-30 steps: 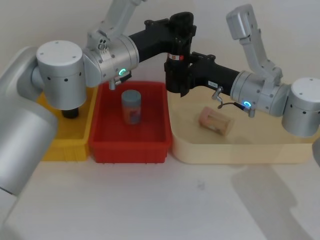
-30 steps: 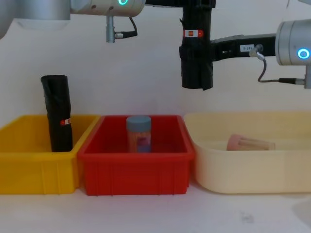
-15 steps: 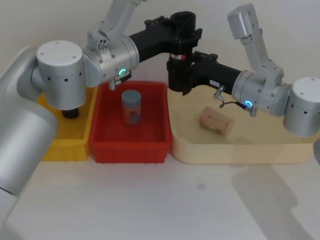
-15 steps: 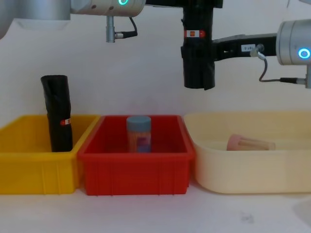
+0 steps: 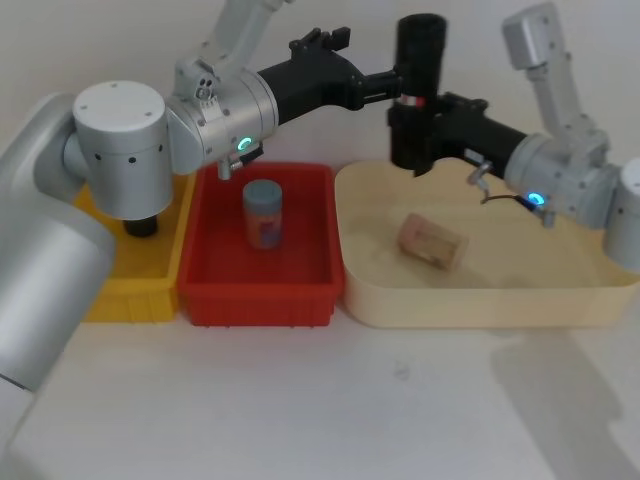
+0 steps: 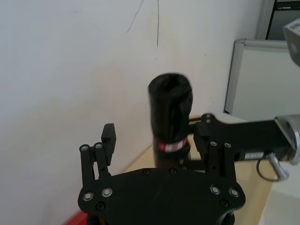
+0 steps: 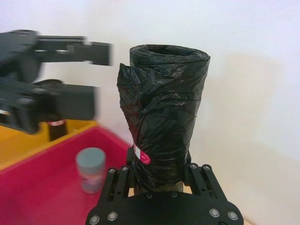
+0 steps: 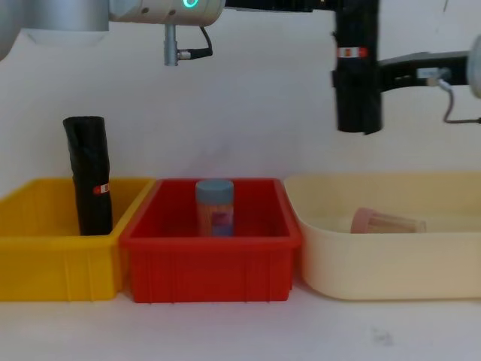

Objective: Pick up the garbage bag with the one hand and transfer it to the other hand.

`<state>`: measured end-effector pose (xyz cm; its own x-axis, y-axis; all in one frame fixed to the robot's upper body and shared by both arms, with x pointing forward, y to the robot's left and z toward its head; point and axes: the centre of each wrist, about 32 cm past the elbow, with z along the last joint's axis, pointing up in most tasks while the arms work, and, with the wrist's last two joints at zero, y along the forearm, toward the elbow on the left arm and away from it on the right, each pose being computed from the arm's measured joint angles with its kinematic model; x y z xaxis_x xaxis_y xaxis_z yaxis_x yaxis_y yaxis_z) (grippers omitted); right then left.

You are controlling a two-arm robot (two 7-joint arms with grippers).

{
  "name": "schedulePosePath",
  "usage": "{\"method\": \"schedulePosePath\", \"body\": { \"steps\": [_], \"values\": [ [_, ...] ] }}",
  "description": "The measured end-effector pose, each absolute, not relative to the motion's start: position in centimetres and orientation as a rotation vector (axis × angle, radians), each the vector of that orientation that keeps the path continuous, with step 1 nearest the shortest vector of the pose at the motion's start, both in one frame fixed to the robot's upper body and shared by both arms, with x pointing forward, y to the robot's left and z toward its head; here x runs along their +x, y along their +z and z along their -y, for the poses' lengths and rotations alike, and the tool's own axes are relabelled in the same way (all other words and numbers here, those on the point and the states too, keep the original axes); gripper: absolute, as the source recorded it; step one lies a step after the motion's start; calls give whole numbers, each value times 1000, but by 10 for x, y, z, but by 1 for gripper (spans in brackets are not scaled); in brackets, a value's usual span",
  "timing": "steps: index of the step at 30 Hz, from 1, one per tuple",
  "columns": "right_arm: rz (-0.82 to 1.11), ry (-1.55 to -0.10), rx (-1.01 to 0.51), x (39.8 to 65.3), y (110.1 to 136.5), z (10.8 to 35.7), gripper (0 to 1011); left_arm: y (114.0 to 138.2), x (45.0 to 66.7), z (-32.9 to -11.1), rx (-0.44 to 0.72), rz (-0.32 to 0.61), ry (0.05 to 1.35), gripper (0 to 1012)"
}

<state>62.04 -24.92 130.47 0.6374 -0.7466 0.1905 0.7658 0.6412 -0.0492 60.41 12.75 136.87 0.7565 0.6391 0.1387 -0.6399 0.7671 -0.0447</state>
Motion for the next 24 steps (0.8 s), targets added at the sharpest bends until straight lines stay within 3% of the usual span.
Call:
{"method": "schedulePosePath", "body": {
  "steps": [11,16,24],
  "values": [
    [155,-991,-100,610,1307,284,562,1369,604,-128,6,149,697,1001],
    [155,-1022,-91,607,1308,292,741,1369,604,-128,6,149,697,1001],
    [154,-1054,-83,604,1309,301,923,1369,604,-128,6,149,697,1001]
  ]
}}
